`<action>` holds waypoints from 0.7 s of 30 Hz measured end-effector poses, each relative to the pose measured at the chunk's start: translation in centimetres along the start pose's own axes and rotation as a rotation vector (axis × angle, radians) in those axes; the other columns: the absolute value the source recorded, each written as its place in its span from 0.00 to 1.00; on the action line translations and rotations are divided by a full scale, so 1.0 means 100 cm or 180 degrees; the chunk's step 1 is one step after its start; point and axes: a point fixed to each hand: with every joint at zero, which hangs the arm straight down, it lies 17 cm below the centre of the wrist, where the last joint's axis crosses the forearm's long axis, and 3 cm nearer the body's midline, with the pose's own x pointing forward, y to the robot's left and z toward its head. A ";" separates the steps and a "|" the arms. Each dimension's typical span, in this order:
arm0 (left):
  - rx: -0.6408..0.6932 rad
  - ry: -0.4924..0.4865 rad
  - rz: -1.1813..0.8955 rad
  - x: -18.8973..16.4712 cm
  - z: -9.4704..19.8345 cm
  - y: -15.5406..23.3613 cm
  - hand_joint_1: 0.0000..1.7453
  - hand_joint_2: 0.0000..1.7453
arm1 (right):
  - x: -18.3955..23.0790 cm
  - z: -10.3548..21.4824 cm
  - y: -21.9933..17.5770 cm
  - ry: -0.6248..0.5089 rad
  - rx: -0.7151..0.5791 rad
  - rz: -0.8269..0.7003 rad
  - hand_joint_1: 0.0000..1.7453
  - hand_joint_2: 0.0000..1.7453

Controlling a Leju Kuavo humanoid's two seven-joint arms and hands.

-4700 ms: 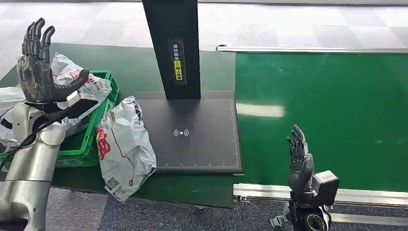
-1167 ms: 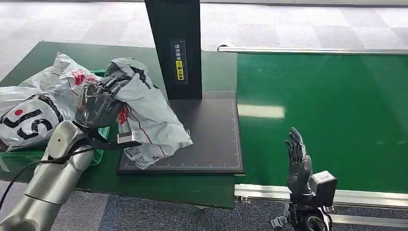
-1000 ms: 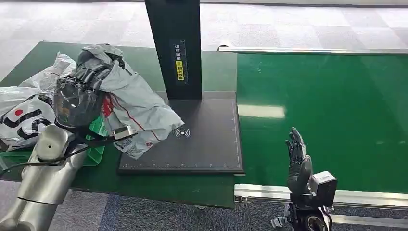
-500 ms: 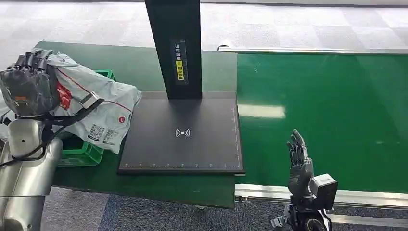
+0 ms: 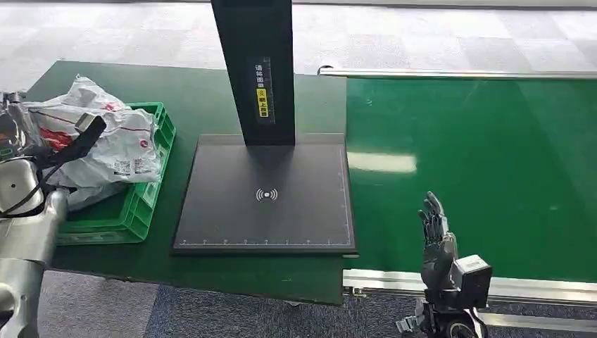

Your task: Moved the parcel from conveyor to table for the left to box.

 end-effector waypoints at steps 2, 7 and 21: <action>-0.0207 0.0154 -0.0129 -0.018 -0.003 -0.018 1.00 1.00 | 0.001 -0.002 0.001 -0.0012 0.0016 -0.0004 0.00 0.00; -0.0432 0.0299 -0.0346 -0.045 -0.007 -0.038 1.00 1.00 | 0.003 -0.006 0.004 -0.0033 0.0046 -0.0018 0.00 0.00; -0.1463 0.0739 -0.0891 -0.105 0.010 -0.093 1.00 1.00 | 0.002 -0.021 0.021 -0.0065 0.0175 -0.0072 0.00 0.00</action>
